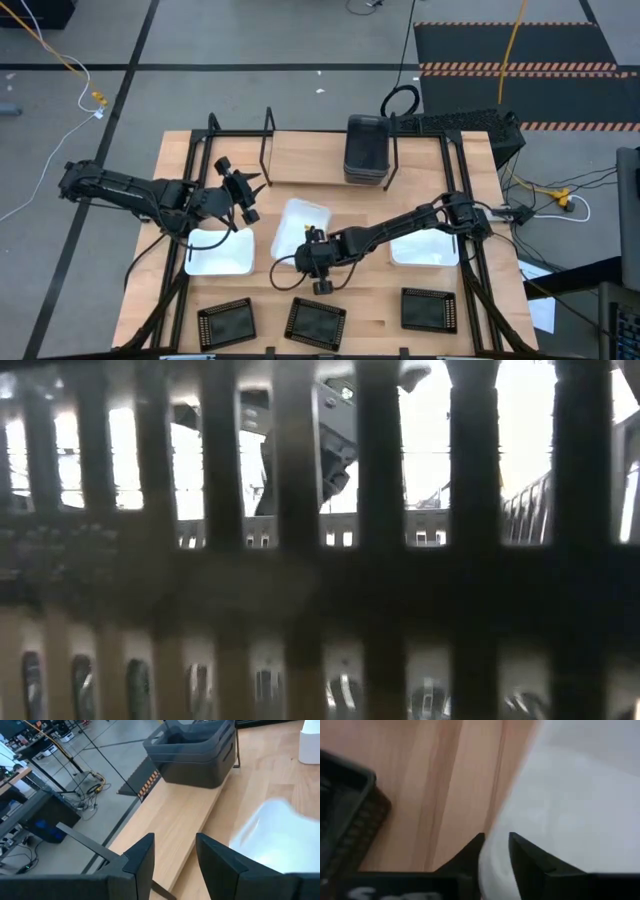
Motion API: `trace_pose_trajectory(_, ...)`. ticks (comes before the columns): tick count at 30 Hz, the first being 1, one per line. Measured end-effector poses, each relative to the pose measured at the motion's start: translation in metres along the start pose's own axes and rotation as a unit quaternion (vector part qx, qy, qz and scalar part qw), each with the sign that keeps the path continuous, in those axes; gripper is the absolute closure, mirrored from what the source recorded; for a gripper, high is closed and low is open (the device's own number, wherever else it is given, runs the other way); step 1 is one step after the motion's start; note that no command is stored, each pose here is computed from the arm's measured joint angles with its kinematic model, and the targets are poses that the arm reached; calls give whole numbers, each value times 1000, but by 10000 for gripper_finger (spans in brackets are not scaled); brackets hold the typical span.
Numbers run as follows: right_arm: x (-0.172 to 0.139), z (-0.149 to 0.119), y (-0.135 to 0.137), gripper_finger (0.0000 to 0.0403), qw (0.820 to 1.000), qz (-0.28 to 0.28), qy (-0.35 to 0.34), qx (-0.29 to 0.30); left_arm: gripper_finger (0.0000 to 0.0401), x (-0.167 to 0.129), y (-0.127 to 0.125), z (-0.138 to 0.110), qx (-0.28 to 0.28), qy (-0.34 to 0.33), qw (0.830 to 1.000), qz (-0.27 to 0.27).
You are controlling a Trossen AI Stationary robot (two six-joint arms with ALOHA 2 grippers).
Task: Stack baskets on shelf by color
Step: Put the center white bin on the shelf
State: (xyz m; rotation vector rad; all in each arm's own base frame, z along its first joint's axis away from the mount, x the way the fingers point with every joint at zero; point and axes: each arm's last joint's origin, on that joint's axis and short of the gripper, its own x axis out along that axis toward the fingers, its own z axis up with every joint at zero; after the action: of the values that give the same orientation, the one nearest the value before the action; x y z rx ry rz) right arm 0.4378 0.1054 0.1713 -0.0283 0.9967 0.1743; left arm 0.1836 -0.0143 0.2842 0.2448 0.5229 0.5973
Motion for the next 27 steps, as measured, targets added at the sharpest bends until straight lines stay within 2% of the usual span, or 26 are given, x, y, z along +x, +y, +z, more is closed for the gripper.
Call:
trace_pose_trajectory(6, -13, -2, 0, 391, 1000, -1, 21, -17, 254, 0, 0, 0, -1, 0, 1000, 0)
trace_pose_trajectory(10, -34, -2, 2, 392, 998, 29, 36, -48, 254, 0, 0, -1, 2, 3, 1000, 0)
trace_pose_trajectory(14, -62, 0, 7, 396, 988, 74, 32, -134, 254, 0, 0, -1, 3, 5, 1000, 0)
trace_pose_trajectory(17, -85, 0, 9, 398, 970, 85, 27, -228, 254, 0, 0, -2, 2, 6, 1000, 0)
trace_pose_trajectory(22, -126, 0, 11, 399, 916, 83, -3, -392, 254, 0, 0, -3, 3, 12, 1000, 0)
trace_pose_trajectory(25, -148, 4, 10, 399, 884, 69, -38, -462, 254, 0, 0, -3, 4, 12, 1000, 1)
trace_pose_trajectory(27, -162, 5, 2, 400, 869, 42, -49, -491, 254, 0, 0, -3, 4, 13, 1000, 1)
